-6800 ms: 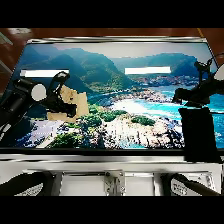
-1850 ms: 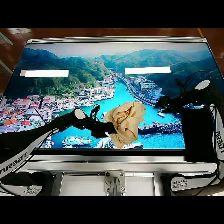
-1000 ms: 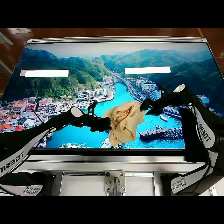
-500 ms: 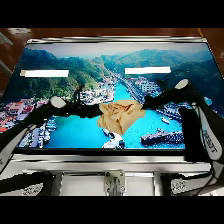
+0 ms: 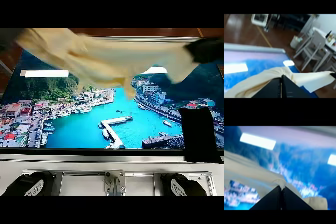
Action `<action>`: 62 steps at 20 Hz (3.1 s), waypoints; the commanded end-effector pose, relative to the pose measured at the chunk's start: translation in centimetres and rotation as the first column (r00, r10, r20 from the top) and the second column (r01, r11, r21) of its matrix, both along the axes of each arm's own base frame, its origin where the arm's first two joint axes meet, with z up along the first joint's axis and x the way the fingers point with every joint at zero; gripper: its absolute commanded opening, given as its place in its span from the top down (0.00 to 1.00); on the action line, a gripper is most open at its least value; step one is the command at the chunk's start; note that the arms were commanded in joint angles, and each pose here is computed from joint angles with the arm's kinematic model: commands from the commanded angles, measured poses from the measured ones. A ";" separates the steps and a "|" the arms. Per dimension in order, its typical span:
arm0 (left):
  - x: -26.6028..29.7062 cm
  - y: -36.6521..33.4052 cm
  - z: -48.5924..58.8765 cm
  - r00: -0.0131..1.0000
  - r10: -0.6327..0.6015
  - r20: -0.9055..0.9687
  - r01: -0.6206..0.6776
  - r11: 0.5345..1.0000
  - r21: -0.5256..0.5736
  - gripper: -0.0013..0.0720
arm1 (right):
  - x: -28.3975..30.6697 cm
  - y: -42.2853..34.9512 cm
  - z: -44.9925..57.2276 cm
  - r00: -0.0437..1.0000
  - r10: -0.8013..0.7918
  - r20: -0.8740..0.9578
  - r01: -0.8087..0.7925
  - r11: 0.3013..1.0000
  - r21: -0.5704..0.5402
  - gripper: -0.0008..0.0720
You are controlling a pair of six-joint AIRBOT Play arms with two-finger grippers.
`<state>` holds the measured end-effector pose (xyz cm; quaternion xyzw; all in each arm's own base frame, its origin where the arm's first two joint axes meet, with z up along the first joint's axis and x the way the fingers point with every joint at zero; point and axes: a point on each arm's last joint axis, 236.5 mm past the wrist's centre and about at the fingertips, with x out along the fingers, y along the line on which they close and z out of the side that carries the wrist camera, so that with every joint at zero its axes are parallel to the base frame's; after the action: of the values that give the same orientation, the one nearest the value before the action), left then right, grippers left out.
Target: Fold the shirts.
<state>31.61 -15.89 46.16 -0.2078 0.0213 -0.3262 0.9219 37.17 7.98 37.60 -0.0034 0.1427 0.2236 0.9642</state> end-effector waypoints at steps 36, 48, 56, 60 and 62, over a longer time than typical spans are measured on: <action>4.6 -5.2 -30.3 0.856 -0.073 -0.511 0.098 0.995 0.023 0.93 | -0.1 1.7 -34.6 0.200 0.129 -0.971 -0.051 0.991 0.121 0.05; 4.3 -4.4 -29.8 0.856 -0.096 -0.507 0.144 0.988 0.056 0.93 | -10.7 17.4 -46.6 0.119 0.105 -0.987 0.256 0.958 0.133 0.05; 3.7 -4.8 -30.0 0.846 -0.118 -0.520 0.172 0.984 0.055 0.93 | -11.2 23.8 -48.4 0.113 0.178 -0.978 0.346 0.915 0.206 0.05; 3.5 -4.9 -30.1 0.842 -0.126 -0.525 0.181 0.982 0.055 0.93 | -10.3 24.2 -49.0 0.100 0.184 -0.978 0.419 0.884 0.209 0.07; 3.5 -4.9 -30.1 0.842 -0.126 -0.525 0.181 0.982 0.055 0.93 | -10.2 24.4 -49.4 0.081 0.194 -0.978 0.449 0.868 0.210 0.15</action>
<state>35.24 -20.72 16.09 -0.2387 0.3003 -0.3274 0.8635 26.30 31.90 -11.26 0.3649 0.7003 0.1197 0.6018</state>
